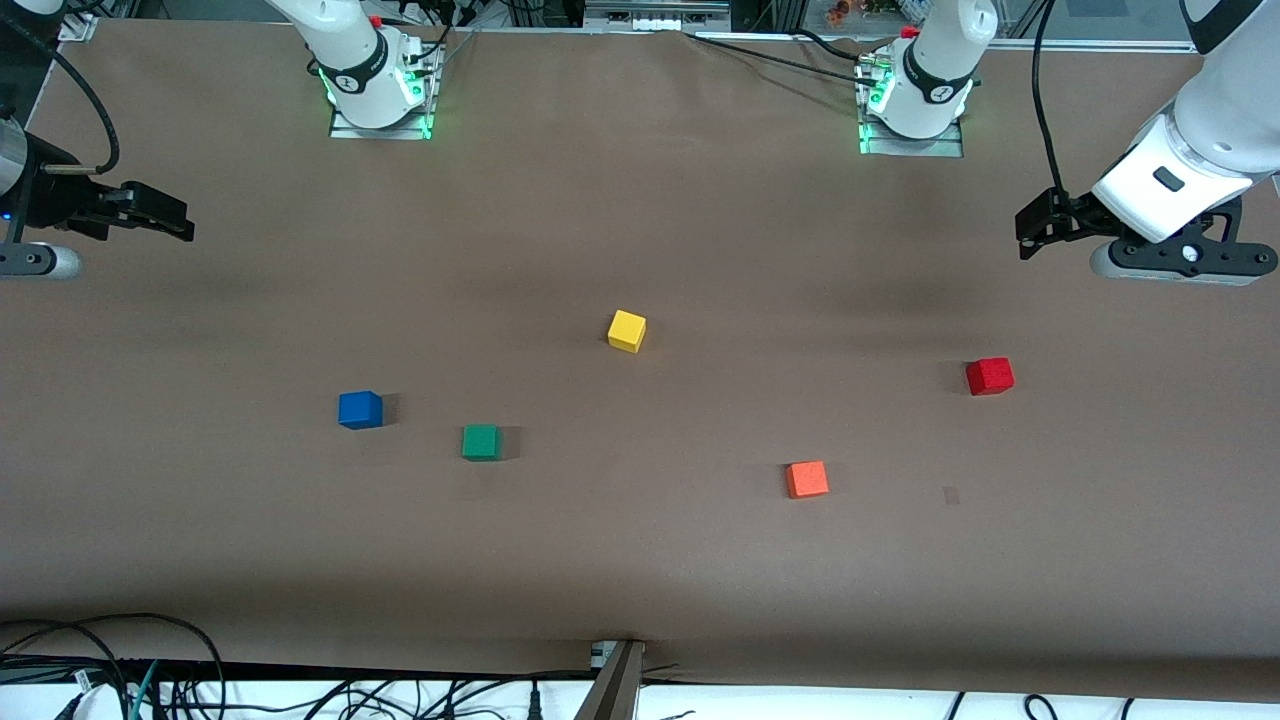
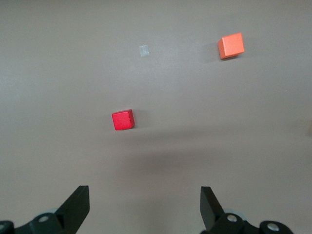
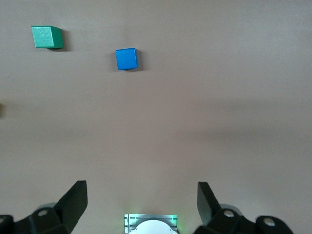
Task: Pass red block to right arm, stack on blue
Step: 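Move the left gripper down toward the red cube, then lower the open left gripper around the red cube and close it, then carry the red cube with the left gripper while the right gripper approaches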
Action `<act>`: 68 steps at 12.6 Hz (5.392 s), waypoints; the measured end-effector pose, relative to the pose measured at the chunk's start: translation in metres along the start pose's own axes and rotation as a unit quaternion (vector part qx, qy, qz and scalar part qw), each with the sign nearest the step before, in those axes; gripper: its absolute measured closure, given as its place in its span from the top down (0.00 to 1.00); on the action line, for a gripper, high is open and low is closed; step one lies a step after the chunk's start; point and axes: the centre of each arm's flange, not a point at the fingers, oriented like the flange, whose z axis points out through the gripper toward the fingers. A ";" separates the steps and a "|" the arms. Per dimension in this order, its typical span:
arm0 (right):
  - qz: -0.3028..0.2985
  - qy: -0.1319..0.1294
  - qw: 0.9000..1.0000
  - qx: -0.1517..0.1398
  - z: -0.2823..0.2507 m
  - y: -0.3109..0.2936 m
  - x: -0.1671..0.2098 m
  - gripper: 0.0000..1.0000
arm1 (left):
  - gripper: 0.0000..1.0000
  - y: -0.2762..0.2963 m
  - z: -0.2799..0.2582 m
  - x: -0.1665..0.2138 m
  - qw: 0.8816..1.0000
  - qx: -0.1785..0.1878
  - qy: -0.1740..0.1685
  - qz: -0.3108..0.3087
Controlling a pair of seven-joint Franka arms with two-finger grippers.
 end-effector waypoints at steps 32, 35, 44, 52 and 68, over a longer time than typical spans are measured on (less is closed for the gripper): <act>0.001 0.003 1.000 0.000 0.000 0.001 0.002 1.00 | 1.00 -0.103 0.411 0.018 0.998 -0.010 -0.020 -0.064; 0.001 0.003 1.000 0.000 0.001 0.001 0.003 1.00 | 0.78 -0.101 0.413 0.018 0.998 -0.011 -0.020 -0.063; 0.001 -0.003 1.000 0.000 0.009 0.001 0.010 1.00 | 0.56 -0.091 0.383 0.033 0.999 -0.012 0.000 -0.038; -0.003 -0.041 0.998 0.053 0.048 -0.013 0.034 1.00 | 0.56 -0.021 0.245 0.084 0.989 -0.061 0.021 0.133; -0.020 -0.132 0.835 0.534 0.228 -0.121 0.134 1.00 | 0.56 0.230 0.305 0.104 0.704 -0.490 0.219 0.465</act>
